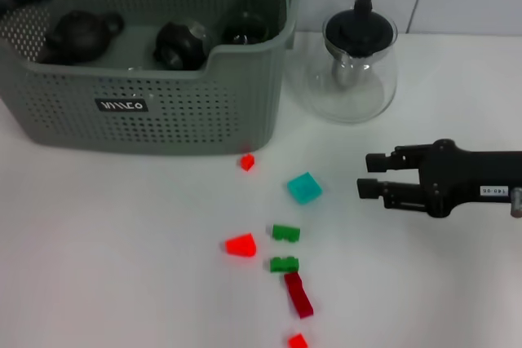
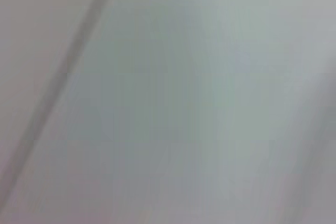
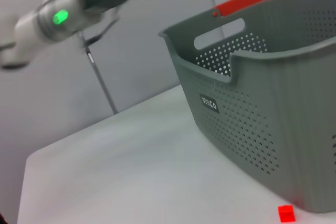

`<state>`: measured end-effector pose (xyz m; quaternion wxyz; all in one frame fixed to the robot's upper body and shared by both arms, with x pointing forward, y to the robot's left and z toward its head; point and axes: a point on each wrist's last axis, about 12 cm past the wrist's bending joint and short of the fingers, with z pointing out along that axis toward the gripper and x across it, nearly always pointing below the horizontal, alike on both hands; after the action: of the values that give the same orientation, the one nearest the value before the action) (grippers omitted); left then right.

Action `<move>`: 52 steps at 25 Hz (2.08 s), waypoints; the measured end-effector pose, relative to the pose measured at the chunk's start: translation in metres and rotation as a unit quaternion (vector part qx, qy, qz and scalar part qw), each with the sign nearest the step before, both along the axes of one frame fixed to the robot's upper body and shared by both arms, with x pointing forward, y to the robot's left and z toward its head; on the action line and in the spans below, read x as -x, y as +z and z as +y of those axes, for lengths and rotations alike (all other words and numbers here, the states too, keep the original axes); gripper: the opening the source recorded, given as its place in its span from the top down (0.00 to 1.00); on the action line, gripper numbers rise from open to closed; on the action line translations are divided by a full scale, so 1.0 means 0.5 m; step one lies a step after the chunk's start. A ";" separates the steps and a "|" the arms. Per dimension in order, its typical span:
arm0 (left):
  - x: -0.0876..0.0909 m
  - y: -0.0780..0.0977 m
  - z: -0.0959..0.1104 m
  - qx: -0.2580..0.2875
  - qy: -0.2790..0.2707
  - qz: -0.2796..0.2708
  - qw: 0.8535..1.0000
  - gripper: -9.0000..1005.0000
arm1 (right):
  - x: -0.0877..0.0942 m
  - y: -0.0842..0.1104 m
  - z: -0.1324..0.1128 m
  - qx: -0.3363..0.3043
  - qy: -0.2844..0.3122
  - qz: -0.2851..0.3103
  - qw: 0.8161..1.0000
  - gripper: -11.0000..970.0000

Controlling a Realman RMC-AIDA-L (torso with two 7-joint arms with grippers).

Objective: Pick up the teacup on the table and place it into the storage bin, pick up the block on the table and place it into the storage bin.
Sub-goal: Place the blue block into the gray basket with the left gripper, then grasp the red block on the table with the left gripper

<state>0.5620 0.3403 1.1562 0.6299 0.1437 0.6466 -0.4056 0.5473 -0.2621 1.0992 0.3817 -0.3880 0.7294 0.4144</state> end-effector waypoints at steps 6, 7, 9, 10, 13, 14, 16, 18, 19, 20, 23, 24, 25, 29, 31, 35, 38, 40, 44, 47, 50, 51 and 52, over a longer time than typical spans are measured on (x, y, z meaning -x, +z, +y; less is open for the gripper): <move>0.156 -0.134 -0.025 -0.088 -0.063 -0.050 0.993 0.20 | 0.000 -0.001 0.001 0.000 -0.001 0.000 1.000 0.46; 0.175 -0.162 -0.036 -0.106 -0.068 -0.046 0.991 0.20 | 0.000 -0.001 0.002 0.000 -0.001 0.000 1.000 0.46; 0.215 -0.210 -0.063 -0.136 -0.081 -0.044 0.986 0.19 | 0.000 -0.001 0.003 0.000 -0.001 0.000 1.000 0.46; 0.230 -0.229 -0.077 -0.151 -0.087 -0.048 0.984 0.19 | 0.000 -0.001 0.003 -0.001 -0.001 0.000 1.000 0.46; 0.256 -0.271 -0.110 -0.184 -0.101 -0.051 0.976 0.21 | 0.000 -0.001 0.004 -0.001 0.000 0.001 1.000 0.46; 0.257 -0.282 -0.122 -0.191 -0.107 -0.050 0.974 0.21 | 0.000 -0.001 0.004 -0.001 0.000 0.001 1.000 0.46; 0.250 -0.297 -0.137 -0.202 -0.111 -0.039 0.972 0.25 | 0.001 -0.002 0.003 -0.001 -0.001 0.002 1.000 0.46; 0.236 -0.309 -0.153 -0.218 -0.116 -0.026 0.969 0.29 | 0.002 -0.003 0.003 -0.001 -0.001 0.002 1.000 0.46; 0.229 -0.312 -0.159 -0.225 -0.120 -0.023 0.967 0.31 | 0.002 -0.003 0.002 -0.001 -0.001 0.003 1.000 0.46; 0.219 -0.318 -0.171 -0.236 -0.127 -0.017 0.963 0.33 | 0.003 -0.004 0.002 -0.001 -0.002 0.003 1.000 0.46; 0.199 -0.329 -0.198 -0.259 -0.147 -0.009 0.955 0.40 | 0.006 -0.006 -0.001 -0.002 -0.003 0.006 1.000 0.46; 0.197 -0.329 -0.200 -0.262 -0.148 -0.009 0.954 0.42 | 0.007 -0.006 -0.001 -0.002 -0.003 0.006 1.000 0.46; 0.195 -0.330 -0.203 -0.264 -0.150 -0.009 0.953 0.44 | 0.008 -0.007 -0.002 -0.002 -0.003 0.006 1.000 0.46; 0.186 -0.334 -0.217 -0.275 -0.158 -0.006 0.948 0.44 | 0.008 -0.007 -0.003 -0.002 -0.004 0.007 1.000 0.46; 0.183 -0.336 -0.220 -0.279 -0.157 -0.004 0.947 0.44 | 0.008 -0.007 -0.003 -0.002 -0.004 0.007 1.000 0.46; 0.184 -0.340 -0.223 -0.289 -0.155 -0.017 0.945 0.44 | 0.008 -0.007 -0.003 -0.002 -0.005 0.006 1.000 0.46; 0.183 -0.344 -0.225 -0.297 -0.152 -0.017 0.943 0.44 | 0.008 -0.008 -0.004 -0.002 -0.005 0.007 1.000 0.46; 0.182 -0.346 -0.225 -0.300 -0.150 -0.014 0.942 0.44 | 0.008 -0.008 -0.004 -0.002 -0.005 0.007 1.000 0.46; 0.179 -0.347 -0.225 -0.304 -0.146 -0.011 0.941 0.44 | 0.008 -0.008 -0.004 -0.001 -0.006 0.007 1.000 0.46; 0.176 -0.345 -0.225 -0.298 -0.139 -0.013 0.944 0.44 | 0.008 -0.008 -0.004 -0.001 -0.006 0.007 1.000 0.46; 0.176 -0.344 -0.225 -0.297 -0.136 -0.014 0.945 0.44 | 0.008 -0.009 -0.004 -0.001 -0.006 0.008 1.000 0.46; 0.176 -0.344 -0.225 -0.297 -0.136 -0.013 0.945 0.44 | 0.008 -0.009 -0.004 -0.001 -0.006 0.008 1.000 0.46; 0.178 -0.345 -0.224 -0.296 -0.136 -0.013 0.945 0.44 | 0.009 -0.010 -0.005 -0.002 -0.006 0.010 1.000 0.46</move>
<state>0.4730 0.2280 0.9837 0.5059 0.4153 0.7039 -0.2758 0.5429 -0.2644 1.0940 0.3778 -0.3789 0.7347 0.4171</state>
